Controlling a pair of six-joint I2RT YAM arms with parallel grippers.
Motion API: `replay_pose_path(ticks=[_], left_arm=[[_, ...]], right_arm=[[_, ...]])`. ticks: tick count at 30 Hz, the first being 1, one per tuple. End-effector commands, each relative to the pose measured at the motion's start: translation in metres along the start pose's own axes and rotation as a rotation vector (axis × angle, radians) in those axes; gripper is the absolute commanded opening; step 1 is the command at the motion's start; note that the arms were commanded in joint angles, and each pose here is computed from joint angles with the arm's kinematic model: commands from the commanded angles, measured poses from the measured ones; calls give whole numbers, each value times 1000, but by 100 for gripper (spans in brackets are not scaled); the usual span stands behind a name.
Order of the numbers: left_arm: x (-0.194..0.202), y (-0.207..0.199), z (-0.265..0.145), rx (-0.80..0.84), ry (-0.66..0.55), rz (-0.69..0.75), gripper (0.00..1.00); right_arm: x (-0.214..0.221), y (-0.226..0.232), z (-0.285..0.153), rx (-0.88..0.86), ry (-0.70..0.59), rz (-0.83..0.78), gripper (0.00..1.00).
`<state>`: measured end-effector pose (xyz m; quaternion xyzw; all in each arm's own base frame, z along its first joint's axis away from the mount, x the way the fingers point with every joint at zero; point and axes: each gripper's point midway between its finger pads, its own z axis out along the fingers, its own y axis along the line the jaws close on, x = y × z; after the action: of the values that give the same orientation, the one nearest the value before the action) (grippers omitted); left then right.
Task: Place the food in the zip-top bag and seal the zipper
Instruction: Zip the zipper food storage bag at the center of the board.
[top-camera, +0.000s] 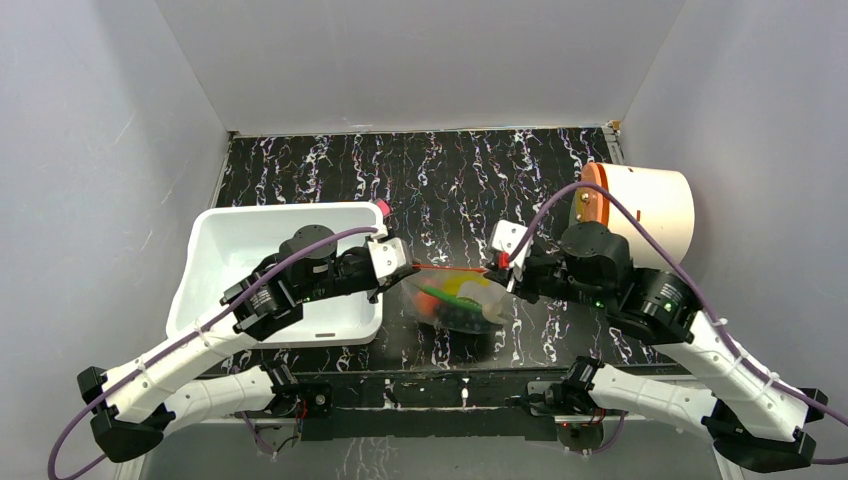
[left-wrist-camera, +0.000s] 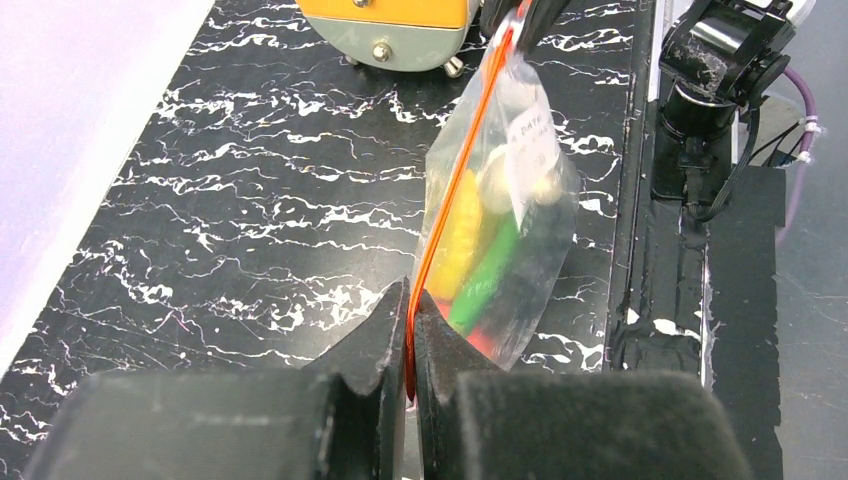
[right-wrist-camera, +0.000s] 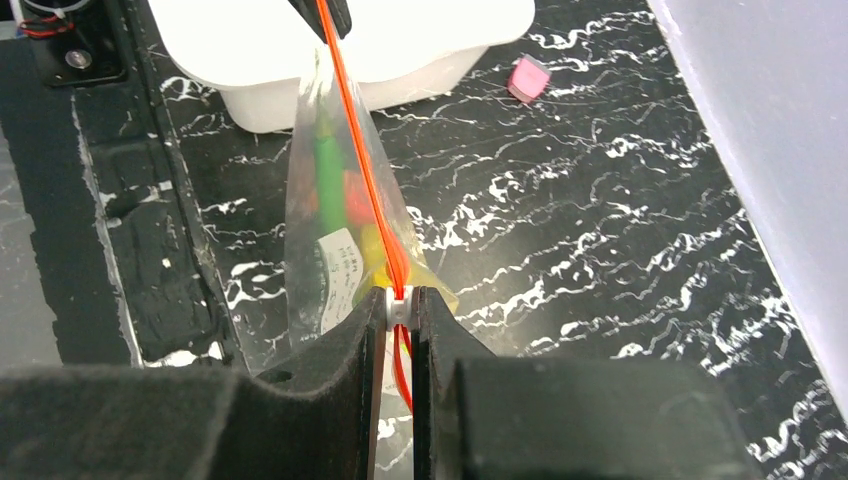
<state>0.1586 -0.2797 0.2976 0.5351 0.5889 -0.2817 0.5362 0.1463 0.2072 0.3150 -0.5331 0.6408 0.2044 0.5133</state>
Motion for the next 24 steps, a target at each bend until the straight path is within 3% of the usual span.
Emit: replay_pose_path(ticks=[1, 17, 24], left_arm=[[-15, 16, -14, -82, -35, 33, 0], [-5, 23, -11, -123, -8, 37, 0], [5, 36, -9, -203, 29, 7, 0]], right_arm=[[5, -23, -44, 126, 83, -60, 0], [37, -38, -108, 273, 278, -35, 0], [33, -49, -123, 354, 281, -14, 0]])
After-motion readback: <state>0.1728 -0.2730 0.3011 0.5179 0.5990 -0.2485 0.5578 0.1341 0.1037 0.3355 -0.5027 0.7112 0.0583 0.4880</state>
